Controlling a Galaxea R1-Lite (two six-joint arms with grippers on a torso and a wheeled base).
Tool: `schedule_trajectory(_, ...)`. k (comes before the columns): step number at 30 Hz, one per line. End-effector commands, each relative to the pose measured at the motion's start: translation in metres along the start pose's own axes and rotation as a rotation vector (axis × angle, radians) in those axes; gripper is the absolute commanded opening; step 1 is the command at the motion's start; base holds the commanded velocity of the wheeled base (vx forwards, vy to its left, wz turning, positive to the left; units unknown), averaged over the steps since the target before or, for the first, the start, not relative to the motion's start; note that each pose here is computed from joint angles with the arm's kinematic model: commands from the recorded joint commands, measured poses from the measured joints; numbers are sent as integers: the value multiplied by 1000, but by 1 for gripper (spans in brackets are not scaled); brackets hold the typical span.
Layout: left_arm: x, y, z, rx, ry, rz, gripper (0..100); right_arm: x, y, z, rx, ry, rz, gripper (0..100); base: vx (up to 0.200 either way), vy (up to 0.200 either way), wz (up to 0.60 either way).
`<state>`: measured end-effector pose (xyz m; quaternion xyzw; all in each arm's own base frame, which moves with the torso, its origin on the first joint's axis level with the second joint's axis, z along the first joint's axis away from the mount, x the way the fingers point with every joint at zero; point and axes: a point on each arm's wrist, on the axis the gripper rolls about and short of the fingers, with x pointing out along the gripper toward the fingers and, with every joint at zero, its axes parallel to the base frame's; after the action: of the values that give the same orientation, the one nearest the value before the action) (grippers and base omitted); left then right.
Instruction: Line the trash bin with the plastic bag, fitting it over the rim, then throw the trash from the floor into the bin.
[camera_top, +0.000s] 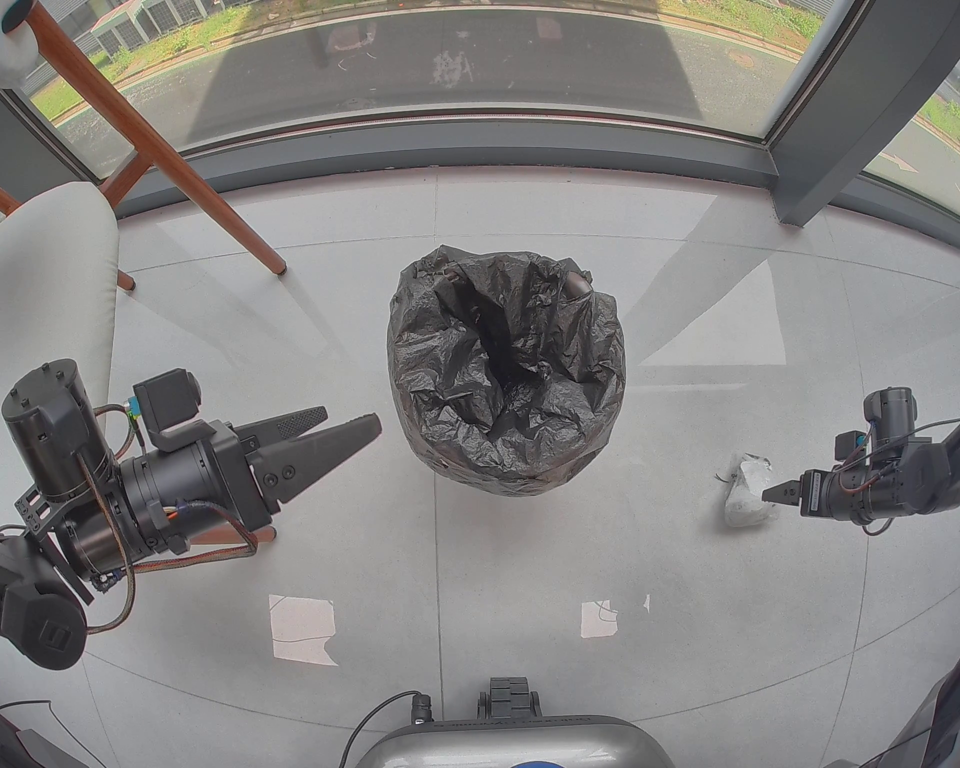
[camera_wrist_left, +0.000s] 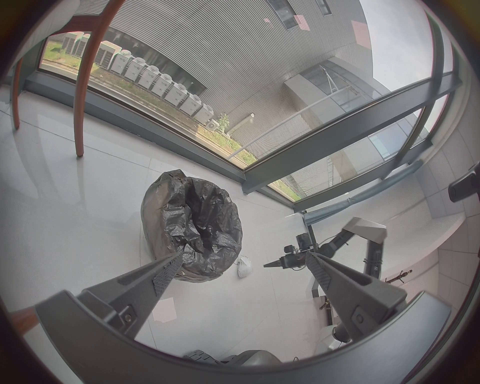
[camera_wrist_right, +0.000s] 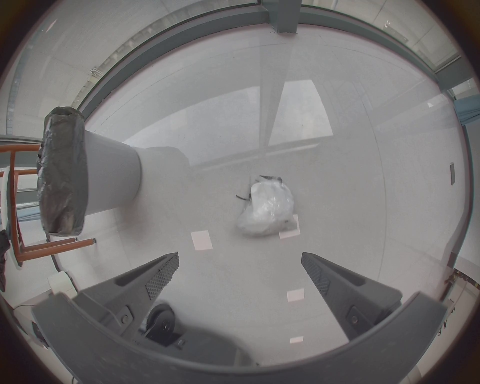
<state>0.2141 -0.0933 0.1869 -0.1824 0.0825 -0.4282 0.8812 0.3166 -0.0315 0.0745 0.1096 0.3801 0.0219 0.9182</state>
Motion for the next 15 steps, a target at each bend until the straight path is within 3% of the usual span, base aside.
schedule_trajectory(1,0,-3,-3,20,20,-50,100,64,-17,-22,4,45,-13,100,0,0,0)
schedule_trajectory(7,0,-3,-4,25,28,-88,100,85,-26,-5,-30,-2,-53,100,0,0,0)
schedule_trajectory(15,-1,-3,-8,36,37,-84,100,97,-27,-7,-31,25,-51,100,0,0,0)
